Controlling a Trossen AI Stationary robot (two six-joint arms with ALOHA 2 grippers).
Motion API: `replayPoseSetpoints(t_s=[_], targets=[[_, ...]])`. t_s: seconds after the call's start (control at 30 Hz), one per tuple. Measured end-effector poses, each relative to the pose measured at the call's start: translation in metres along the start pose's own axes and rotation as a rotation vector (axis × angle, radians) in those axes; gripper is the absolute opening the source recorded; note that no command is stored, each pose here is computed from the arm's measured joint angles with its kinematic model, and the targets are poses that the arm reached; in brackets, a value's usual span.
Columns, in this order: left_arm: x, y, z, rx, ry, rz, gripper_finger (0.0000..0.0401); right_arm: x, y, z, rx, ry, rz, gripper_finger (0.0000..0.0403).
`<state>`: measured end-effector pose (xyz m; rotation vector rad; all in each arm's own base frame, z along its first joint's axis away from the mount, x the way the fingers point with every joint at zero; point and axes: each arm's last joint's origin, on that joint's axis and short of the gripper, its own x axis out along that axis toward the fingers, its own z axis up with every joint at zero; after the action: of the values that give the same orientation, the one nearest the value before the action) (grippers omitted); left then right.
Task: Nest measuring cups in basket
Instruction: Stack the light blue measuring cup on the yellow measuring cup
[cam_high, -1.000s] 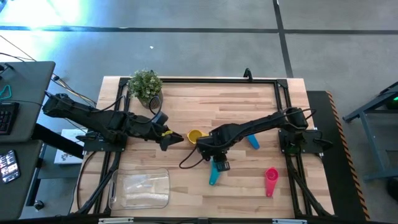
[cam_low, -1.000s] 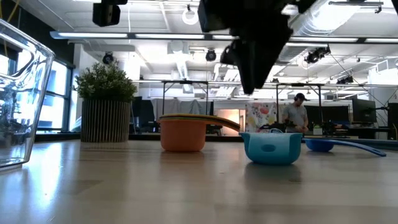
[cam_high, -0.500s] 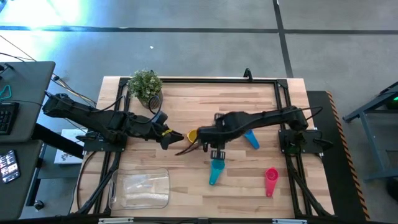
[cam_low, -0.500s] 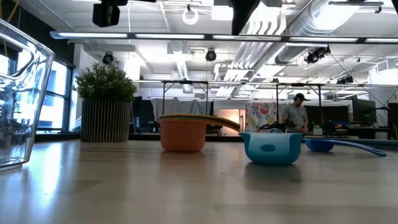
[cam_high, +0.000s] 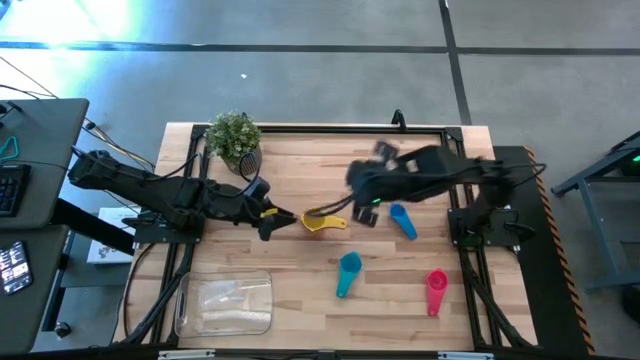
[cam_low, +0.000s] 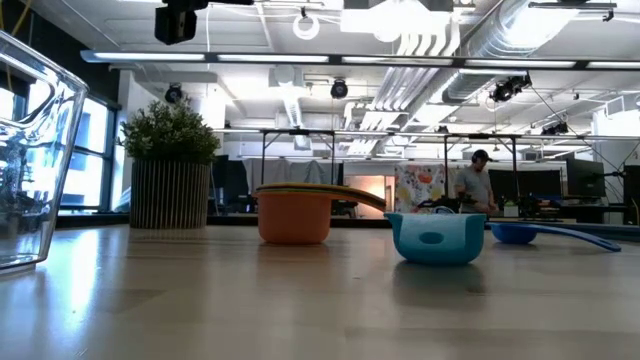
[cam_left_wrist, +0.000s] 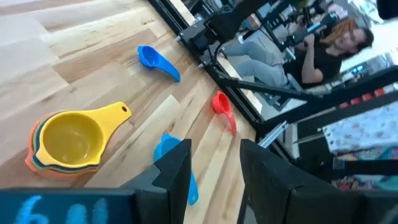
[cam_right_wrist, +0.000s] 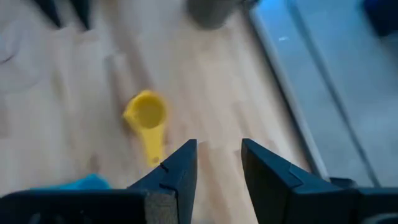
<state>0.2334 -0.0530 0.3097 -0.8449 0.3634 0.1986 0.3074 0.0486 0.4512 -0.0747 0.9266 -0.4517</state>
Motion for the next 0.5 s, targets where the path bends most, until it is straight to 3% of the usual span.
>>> replayPoseSetpoints(t_s=[0.27,0.5], targets=[[0.018,0.002,-0.008,-0.117,0.023,0.030,0.0129,-0.048,-0.050,-0.043,0.176,-0.107,-0.127,0.0117],[0.046,-0.008,-0.009,-0.193,-0.036,-0.092,0.0129,-0.063,-0.075,-0.089,0.282,-0.107,-0.122,0.0117]])
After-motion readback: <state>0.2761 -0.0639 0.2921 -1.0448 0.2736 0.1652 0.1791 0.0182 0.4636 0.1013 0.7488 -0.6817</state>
